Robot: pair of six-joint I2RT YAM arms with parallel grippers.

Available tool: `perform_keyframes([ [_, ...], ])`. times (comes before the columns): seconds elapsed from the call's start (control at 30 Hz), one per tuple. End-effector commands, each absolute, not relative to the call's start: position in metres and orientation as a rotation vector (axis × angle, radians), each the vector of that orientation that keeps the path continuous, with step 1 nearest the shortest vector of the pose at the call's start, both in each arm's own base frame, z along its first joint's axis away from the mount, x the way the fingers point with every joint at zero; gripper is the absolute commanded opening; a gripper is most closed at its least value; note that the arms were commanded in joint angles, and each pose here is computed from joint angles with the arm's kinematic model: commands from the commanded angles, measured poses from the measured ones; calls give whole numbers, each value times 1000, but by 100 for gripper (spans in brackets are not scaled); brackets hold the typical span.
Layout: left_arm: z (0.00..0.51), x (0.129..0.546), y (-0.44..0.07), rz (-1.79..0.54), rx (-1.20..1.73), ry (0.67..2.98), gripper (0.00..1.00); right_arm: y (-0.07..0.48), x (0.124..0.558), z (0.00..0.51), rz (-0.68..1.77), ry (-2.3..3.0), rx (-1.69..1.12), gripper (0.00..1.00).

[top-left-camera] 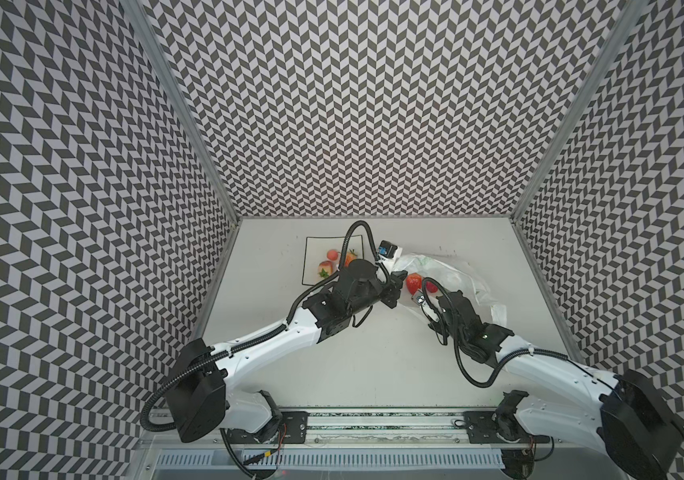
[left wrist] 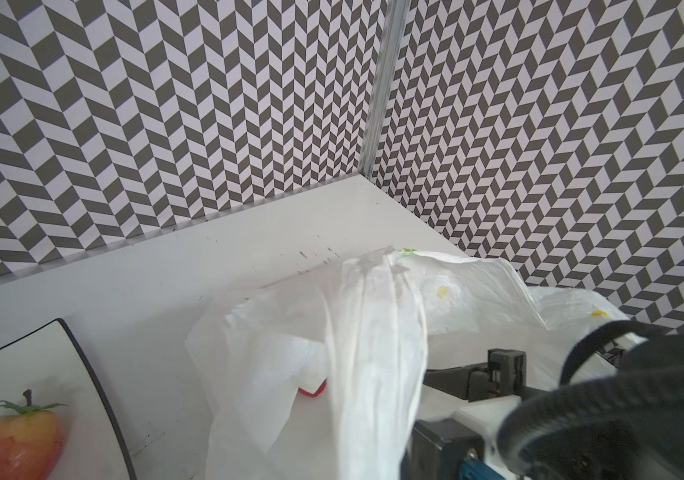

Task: Take the fake fruits out of the plastic bag
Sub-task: 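Lower the open right gripper into the bag toward the remaining fruits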

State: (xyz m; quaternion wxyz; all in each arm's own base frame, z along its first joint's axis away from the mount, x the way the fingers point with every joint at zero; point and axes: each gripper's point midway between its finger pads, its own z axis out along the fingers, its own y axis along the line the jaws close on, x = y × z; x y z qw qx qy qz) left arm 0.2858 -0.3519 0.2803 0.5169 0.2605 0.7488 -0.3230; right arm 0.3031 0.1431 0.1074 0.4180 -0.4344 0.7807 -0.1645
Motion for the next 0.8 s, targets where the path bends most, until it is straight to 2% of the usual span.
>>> perform_keyframes([
  [0.0, 305, 281, -341, -773, 601, 1697, 0, 139, 323, 110, -498, 1928, -1045, 32],
  [0.2, 292, 264, -331, -786, 650, 1675, 0, 141, 334, 100, -434, 2083, -873, 35],
  [0.5, 266, 234, -333, -850, 721, 1638, 0, 171, 336, 107, 16, 2301, -411, 54],
  [0.77, 263, 228, -335, -878, 724, 1629, 0, 206, 349, 110, 419, 2312, 10, 57],
])
